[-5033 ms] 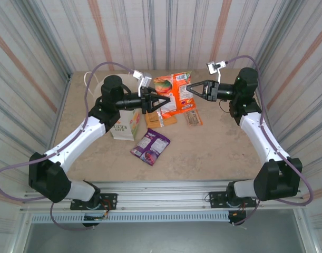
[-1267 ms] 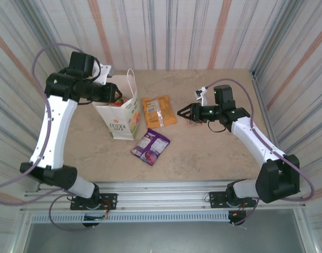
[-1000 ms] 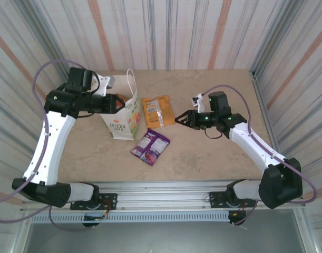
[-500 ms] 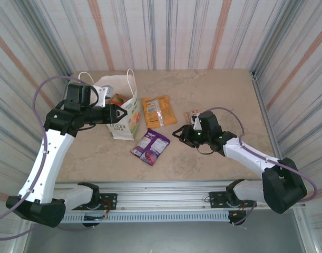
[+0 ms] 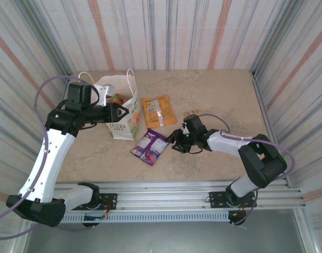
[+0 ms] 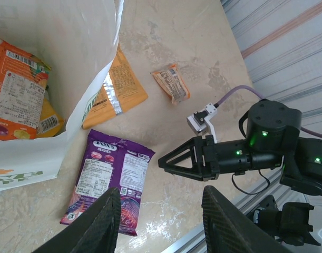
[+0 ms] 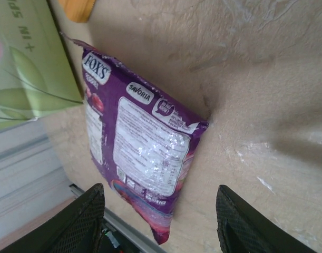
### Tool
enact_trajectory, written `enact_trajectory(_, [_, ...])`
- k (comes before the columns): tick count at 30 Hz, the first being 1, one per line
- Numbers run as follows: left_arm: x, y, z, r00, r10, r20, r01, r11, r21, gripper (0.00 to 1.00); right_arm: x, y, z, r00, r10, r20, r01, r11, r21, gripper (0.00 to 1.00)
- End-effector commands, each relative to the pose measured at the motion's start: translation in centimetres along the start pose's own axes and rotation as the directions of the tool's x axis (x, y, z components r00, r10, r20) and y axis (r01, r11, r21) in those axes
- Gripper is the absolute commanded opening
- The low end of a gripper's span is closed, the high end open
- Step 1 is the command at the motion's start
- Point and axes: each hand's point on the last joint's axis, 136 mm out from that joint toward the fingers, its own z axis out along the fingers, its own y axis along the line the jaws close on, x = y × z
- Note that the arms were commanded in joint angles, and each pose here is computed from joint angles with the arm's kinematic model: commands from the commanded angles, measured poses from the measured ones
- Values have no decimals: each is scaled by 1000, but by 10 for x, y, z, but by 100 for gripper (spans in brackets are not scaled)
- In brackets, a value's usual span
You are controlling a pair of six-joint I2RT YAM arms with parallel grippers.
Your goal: Place the snacks into the paper bag
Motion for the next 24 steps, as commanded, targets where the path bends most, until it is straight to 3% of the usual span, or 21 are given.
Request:
enact_trajectory(1, [-1,-6,-1,1000,-2,3,2,1000,24,45,-9,5,6,1000,3,19,-3,1000,13,57])
enact_trajectory(10, [-1,-8,0,1000,0,-3,0,999,32,46,-19,-2,19,984,-177,14,176,982,65,57])
enact_trajectory(24, [-3,-6,3,1000,0,-8,0,1000,25,46,-8,-11,39,909,-394,-136,403,914,46,52])
